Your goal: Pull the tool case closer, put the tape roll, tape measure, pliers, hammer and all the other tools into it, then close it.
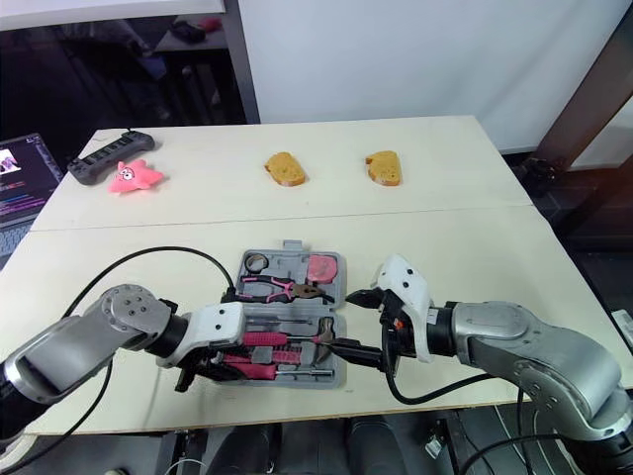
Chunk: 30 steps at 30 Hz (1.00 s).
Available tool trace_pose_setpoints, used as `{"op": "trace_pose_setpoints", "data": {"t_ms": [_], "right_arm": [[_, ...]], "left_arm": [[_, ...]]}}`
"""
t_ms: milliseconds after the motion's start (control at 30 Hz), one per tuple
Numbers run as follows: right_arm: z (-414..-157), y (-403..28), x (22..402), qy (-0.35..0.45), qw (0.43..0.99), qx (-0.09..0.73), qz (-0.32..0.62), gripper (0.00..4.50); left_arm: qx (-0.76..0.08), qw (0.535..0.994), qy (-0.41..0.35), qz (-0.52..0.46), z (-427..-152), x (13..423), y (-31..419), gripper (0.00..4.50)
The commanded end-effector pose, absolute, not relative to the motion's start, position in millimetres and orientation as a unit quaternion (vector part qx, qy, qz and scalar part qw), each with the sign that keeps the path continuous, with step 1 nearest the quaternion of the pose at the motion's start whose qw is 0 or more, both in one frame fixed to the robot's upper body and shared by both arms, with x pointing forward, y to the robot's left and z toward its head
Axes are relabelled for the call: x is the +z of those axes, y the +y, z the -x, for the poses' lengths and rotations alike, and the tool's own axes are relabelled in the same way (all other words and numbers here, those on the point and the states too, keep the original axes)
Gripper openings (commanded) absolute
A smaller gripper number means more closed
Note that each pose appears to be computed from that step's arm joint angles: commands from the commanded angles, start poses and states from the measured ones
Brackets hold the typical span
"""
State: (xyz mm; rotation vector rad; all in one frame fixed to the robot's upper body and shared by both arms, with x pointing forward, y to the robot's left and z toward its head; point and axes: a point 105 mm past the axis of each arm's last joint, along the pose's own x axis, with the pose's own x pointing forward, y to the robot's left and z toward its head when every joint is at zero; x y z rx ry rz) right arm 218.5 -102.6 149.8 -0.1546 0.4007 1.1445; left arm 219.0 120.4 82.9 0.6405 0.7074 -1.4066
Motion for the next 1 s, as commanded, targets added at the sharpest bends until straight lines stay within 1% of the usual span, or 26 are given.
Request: {"op": "trace_pose_setpoints", "data": {"t_ms": [33, 133, 300, 567, 733, 833, 1000], "right_arm": [[-216.5, -98.7, 155.9, 0.169, 0.819, 0.543, 0.078, 4.50], [-216.1, -98.7, 155.1, 0.170, 0.819, 0.543, 0.078, 4.50], [-215.6, -99.6, 154.6, 0.171, 0.820, 0.541, 0.079, 4.50], [-214.5, -99.9, 155.0, 0.172, 0.820, 0.540, 0.078, 4.50], [-213.7, -101.2, 154.7, 0.175, 0.821, 0.539, 0.079, 4.50], [-213.4, -101.8, 154.5, 0.175, 0.821, 0.537, 0.080, 4.50], [-212.8, -102.4, 154.6, 0.177, 0.821, 0.537, 0.079, 4.50]], "left_arm": [[-0.634, 0.670, 0.277, -0.270, -222.1, 88.5, 112.5, 0.07], [-0.651, 0.670, 0.265, -0.239, -217.5, 85.6, 107.8, 0.07], [-0.646, 0.673, 0.268, -0.240, -218.5, 75.8, 111.2, 0.07], [-0.638, 0.678, 0.259, -0.256, -221.7, 58.5, 107.1, 0.07], [-0.635, 0.668, 0.279, -0.269, -215.1, 41.3, 114.8, 0.07], [-0.631, 0.658, 0.286, -0.296, -214.0, 29.6, 121.0, 0.07], [-0.617, 0.660, 0.300, -0.307, -216.3, 13.8, 125.6, 0.07]]}}
